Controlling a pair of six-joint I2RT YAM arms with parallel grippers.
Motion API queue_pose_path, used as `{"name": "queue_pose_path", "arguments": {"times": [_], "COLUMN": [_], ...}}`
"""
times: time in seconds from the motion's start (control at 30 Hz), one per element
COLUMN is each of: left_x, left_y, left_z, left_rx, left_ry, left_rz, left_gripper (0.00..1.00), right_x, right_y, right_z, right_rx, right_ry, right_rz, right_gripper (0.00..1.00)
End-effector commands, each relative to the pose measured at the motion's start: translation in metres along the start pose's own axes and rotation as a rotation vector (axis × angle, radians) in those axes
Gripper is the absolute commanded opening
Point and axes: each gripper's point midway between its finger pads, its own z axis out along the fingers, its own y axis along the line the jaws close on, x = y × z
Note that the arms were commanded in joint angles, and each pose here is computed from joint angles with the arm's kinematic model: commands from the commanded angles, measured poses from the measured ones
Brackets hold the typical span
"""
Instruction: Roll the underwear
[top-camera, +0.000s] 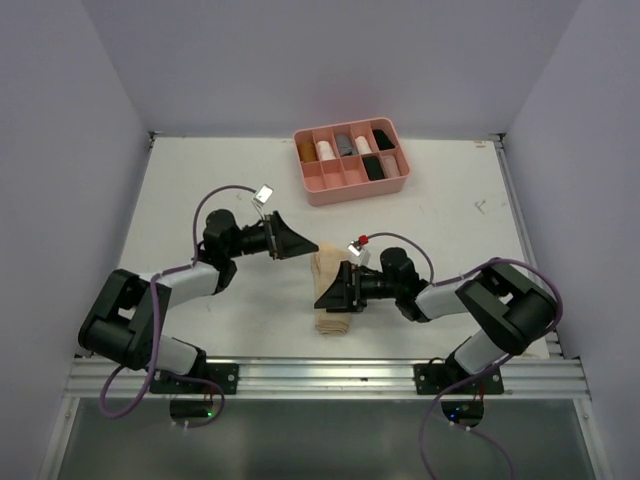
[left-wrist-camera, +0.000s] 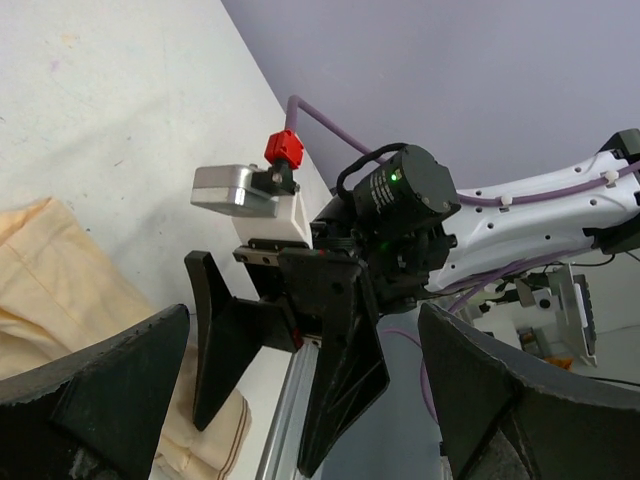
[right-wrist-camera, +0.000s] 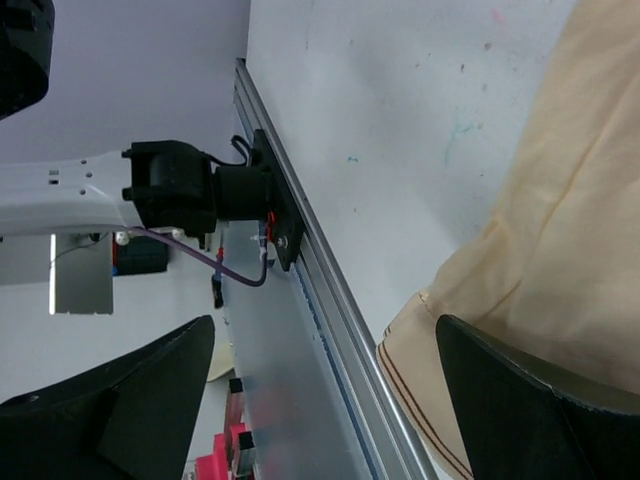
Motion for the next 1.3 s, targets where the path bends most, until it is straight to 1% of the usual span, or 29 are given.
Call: {"name": "queue_pose_path", "arguments": {"times": [0.0, 0.07, 0.1, 0.17, 0.27, 0.33, 0.4, 0.53, 0.63, 0.83, 0.9, 0.97, 1.1, 1.27], "left_x": [0.002, 0.006, 0.015, 0.022, 0.036, 0.049, 0.056, 0.067, 0.072, 0.067, 0.068, 0.072, 0.074, 0.071], "left_y": [-0.005, -0.001, 0.008, 0.010, 0.018, 0.024, 0.028, 0.031, 0.026, 0.026, 0.032, 0.051, 0.075, 0.111], "left_z": [0.006, 0.012, 0.014, 0.019, 0.023, 0.022, 0.022, 0.023, 0.026, 0.043, 0.048, 0.048, 0.045, 0.033], "left_rx": [0.024, -0.005, -0.048, -0.061, -0.080, -0.092, -0.094, -0.099, -0.068, -0.052, -0.073, -0.151, -0.246, -0.376], "left_ry": [-0.008, 0.002, 0.033, 0.038, 0.055, 0.073, 0.081, 0.075, 0.071, 0.067, 0.065, 0.046, 0.023, -0.006], "left_rz": [0.022, 0.001, -0.045, -0.054, -0.124, -0.197, -0.238, -0.288, -0.295, -0.311, -0.317, -0.351, -0.326, -0.333], "left_gripper": [1.00, 1.00, 1.00, 1.00, 1.00, 1.00, 1.00, 0.99, 0.98, 0.99, 1.00, 1.00, 1.00, 0.97], "right_x": [-0.002, 0.003, 0.003, 0.004, 0.012, 0.014, 0.015, 0.016, 0.016, 0.011, 0.013, 0.011, 0.013, 0.018], "right_y": [0.008, -0.003, -0.005, -0.015, -0.036, -0.036, -0.041, -0.039, -0.041, -0.042, -0.042, -0.039, -0.040, -0.040], "right_z": [0.012, 0.013, 0.013, 0.011, 0.012, 0.013, 0.013, 0.013, 0.013, 0.014, 0.013, 0.012, 0.010, 0.007], "right_rx": [-0.012, 0.021, 0.025, 0.061, 0.114, 0.088, 0.079, 0.049, 0.050, 0.067, 0.073, 0.075, 0.088, 0.088], "right_ry": [-0.012, -0.009, -0.019, -0.030, -0.004, -0.008, -0.015, -0.040, -0.045, -0.058, -0.054, -0.060, -0.049, -0.029], "right_rz": [-0.078, -0.070, -0.074, -0.094, -0.098, -0.109, -0.104, -0.091, -0.086, -0.092, -0.096, -0.113, -0.116, -0.112], "right_gripper": [0.96, 0.96, 0.96, 0.96, 0.96, 0.96, 0.96, 0.95, 0.95, 0.95, 0.95, 0.95, 0.95, 0.95]}}
